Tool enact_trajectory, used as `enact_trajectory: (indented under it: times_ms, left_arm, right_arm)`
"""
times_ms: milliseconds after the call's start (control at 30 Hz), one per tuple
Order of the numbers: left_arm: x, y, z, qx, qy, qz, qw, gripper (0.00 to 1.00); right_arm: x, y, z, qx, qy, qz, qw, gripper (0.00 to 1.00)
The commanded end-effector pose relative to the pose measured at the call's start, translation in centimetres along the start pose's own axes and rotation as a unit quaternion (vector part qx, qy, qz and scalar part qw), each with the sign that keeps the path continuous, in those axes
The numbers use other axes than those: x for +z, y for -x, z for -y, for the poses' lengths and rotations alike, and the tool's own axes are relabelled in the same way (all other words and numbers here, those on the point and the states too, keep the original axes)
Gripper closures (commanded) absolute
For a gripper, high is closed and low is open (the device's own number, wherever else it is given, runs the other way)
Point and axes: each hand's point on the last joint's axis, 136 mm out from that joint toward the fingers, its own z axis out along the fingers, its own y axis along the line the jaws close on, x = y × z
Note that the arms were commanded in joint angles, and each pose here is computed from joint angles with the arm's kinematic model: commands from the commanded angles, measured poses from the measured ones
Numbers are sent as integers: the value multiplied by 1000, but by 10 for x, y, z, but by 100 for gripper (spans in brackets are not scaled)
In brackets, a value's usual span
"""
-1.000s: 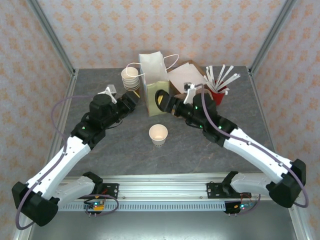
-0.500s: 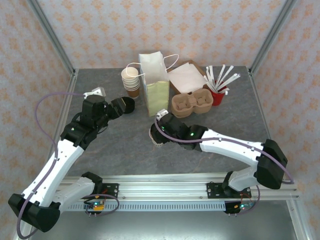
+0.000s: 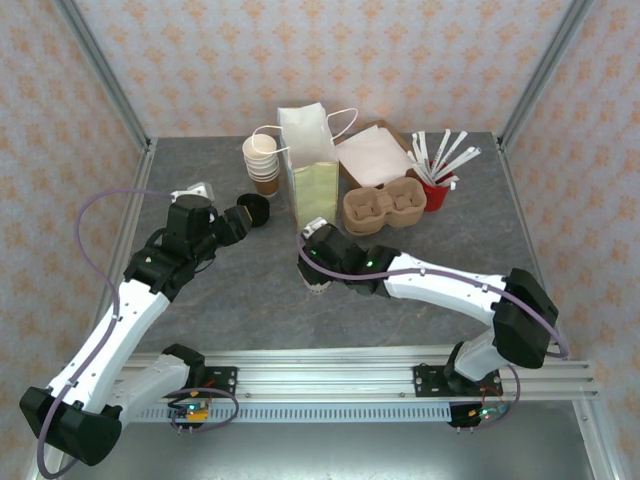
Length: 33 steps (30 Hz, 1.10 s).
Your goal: Pack the takeout coffee
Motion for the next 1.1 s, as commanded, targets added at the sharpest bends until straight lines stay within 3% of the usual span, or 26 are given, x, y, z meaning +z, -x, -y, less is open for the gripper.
enact_trajectory:
  times_ms: [0,1067]
  left_arm:
    - [1,-2,-2,12,1,-4,1000,28]
    - [5,-6,-2,8,-3,-9,1000,28]
  right_arm:
    - [0,6,-2,-5,-5,0,1000,32]
    - [7,-12,-3,17,-5,-37,999,32]
